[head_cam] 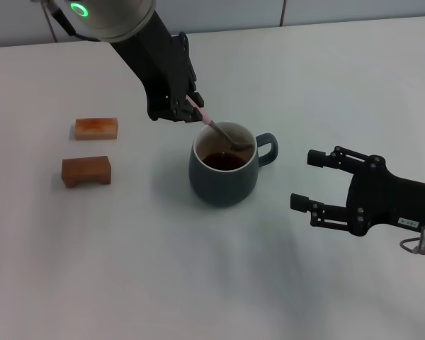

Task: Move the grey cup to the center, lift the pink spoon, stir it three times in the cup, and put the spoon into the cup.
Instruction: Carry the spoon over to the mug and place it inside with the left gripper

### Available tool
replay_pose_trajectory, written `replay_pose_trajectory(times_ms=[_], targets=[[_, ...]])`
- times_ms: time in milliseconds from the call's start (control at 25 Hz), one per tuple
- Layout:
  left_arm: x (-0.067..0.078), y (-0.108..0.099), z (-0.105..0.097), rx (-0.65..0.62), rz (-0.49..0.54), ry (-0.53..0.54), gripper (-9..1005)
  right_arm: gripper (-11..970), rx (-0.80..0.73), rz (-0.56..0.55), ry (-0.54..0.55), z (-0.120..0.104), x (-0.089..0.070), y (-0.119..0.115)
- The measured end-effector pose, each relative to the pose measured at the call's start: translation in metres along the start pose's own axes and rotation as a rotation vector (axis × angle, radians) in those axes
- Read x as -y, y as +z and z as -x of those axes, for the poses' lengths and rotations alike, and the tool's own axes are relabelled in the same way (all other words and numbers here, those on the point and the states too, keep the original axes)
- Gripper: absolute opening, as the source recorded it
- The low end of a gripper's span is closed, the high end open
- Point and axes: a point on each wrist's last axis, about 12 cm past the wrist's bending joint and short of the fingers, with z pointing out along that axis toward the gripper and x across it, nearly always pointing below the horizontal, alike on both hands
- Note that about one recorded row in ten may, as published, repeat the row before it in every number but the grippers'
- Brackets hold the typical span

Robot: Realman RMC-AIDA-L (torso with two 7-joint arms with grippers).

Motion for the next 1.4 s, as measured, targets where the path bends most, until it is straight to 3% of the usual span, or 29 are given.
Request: replay_pose_trajectory(times_ms=[200,440,640,920,1160,1400], targets=[[0.006,-0.002,-0.002,0.005,-0.025,-0.008,210,805,-0.001,0.0,0.002,0.0,0.0,0.0],[0.014,-0.008,-0.018,-0.013,-0.017,-0.042,214,806,0.0,0.002,0.003,0.0,0.0,0.001],[0.009,-0.009,-0.025,-0.023,0.028,-0.054,217,806,-0.004,0.016,0.004,0.0,0.0,0.005],[0.004,-0.004,-0.015,-0.021,0.05,-0.029,221,806,-0.004,0.017,0.004,0.0,0.0,0.005],[0.009,0.002,0.003,0.012,0.007,0.017,225,806,-0.009,0.01,0.005,-0.001,0.0,0.005],[0.015,-0.002,-0.001,0.018,-0.003,0.002,228,806,-0.021,0.012,0.003,-0.002,0.001,0.005]])
